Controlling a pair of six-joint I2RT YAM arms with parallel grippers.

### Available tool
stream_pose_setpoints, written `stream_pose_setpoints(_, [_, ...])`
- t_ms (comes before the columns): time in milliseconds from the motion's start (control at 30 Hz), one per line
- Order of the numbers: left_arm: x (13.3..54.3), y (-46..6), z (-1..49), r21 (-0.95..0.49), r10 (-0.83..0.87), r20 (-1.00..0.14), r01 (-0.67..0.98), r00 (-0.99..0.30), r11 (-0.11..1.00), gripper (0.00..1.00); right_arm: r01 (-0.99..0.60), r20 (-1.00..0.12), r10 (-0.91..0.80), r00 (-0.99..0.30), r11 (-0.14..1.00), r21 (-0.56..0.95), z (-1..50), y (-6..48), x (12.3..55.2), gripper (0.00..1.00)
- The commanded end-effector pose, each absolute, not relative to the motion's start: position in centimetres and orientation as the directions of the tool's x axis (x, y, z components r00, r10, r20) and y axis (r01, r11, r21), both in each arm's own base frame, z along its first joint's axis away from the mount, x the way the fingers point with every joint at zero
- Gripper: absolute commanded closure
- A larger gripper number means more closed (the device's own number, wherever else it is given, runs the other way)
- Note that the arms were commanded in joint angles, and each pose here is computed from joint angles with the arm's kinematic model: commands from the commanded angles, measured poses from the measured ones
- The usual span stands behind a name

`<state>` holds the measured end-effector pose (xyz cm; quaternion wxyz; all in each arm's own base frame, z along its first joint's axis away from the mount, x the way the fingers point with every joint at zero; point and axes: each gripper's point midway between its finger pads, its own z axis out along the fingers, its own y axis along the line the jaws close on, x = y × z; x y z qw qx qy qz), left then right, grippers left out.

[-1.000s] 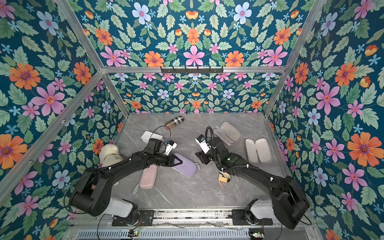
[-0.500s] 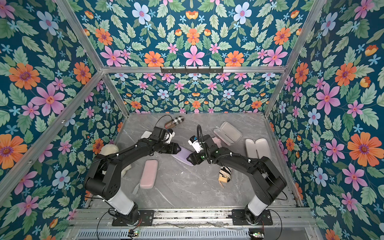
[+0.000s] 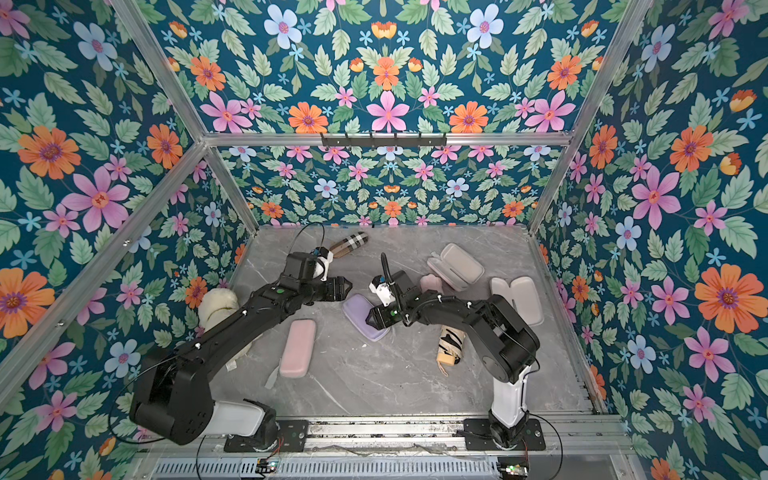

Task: Put umbrellas into zippered umbrella sleeves
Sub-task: Adjust the umbrella sleeve at the center of the board.

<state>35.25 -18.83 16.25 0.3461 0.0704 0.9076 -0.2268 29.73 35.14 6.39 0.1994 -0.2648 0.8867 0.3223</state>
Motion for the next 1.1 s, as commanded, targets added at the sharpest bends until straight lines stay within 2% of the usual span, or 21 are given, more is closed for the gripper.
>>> stream_pose_setpoints(0, [34.9, -18.9, 16.7, -0.393, -0.063, -0.670, 0.281, -0.740, 0.876, 0.23, -0.493, -0.443, -0.280, -0.852, 0.713, 0.498, 5.2, 35.3, 27.5, 0.34])
stream_pose_setpoints(100, [34.1, -18.6, 17.1, -0.408, -0.084, -0.677, 0.278, -0.731, 0.870, 0.23, -0.412, -0.405, -0.204, -0.891, 0.736, 0.537, 4.8, 37.8, 26.2, 0.35])
stream_pose_setpoints(233, [33.6, -17.7, 18.7, -0.390, -0.096, -0.707, 0.273, -0.701, 0.879, 0.23, -0.328, -0.403, -0.110, -0.909, 0.785, 0.525, 4.5, 40.7, 27.2, 0.37])
stream_pose_setpoints(433, [32.2, -16.7, 19.7, -0.381, -0.098, -0.718, 0.270, -0.689, 0.884, 0.23, -0.208, -0.347, -0.029, -0.937, 0.845, 0.493, 5.8, 37.2, 29.2, 0.34])
stream_pose_setpoints(633, [32.4, -16.8, 18.8, -0.410, -0.140, -0.721, 0.256, -0.678, 0.876, 0.23, -0.184, -0.343, 0.004, -0.939, 0.836, 0.516, 6.2, 35.6, 31.3, 0.29])
stream_pose_setpoints(800, [33.2, -15.4, 19.6, -0.375, -0.174, -0.750, 0.194, -0.638, 0.907, 0.22, -0.188, -0.265, -0.032, -0.964, 0.785, 0.590, 5.9, 39.7, 31.1, 0.35])
stream_pose_setpoints(933, [33.4, -12.5, 20.9, -0.320, -0.205, -0.798, 0.109, -0.567, 0.941, 0.15, -0.214, -0.249, -0.054, -0.967, 0.702, 0.679, 7.4, 43.0, 28.8, 0.38])
stream_pose_setpoints(1000, [33.5, -11.3, 21.4, -0.346, -0.263, -0.801, 0.056, -0.538, 0.937, 0.07, -0.231, -0.237, -0.077, -0.969, 0.633, 0.739, 9.1, 44.1, 27.9, 0.38])
stream_pose_setpoints(1033, [33.5, -11.0, 21.8, -0.370, -0.292, -0.796, 0.044, -0.530, 0.928, 0.02, -0.237, -0.248, -0.072, -0.966, 0.633, 0.737, 10.0, 43.4, 28.2, 0.38])
stream_pose_setpoints(1067, [33.5, -10.8, 22.0, -0.390, -0.307, -0.790, 0.048, -0.530, 0.920, 0.01, -0.237, -0.265, -0.059, -0.962, 0.662, 0.712, 10.4, 41.9, 28.9, 0.38])
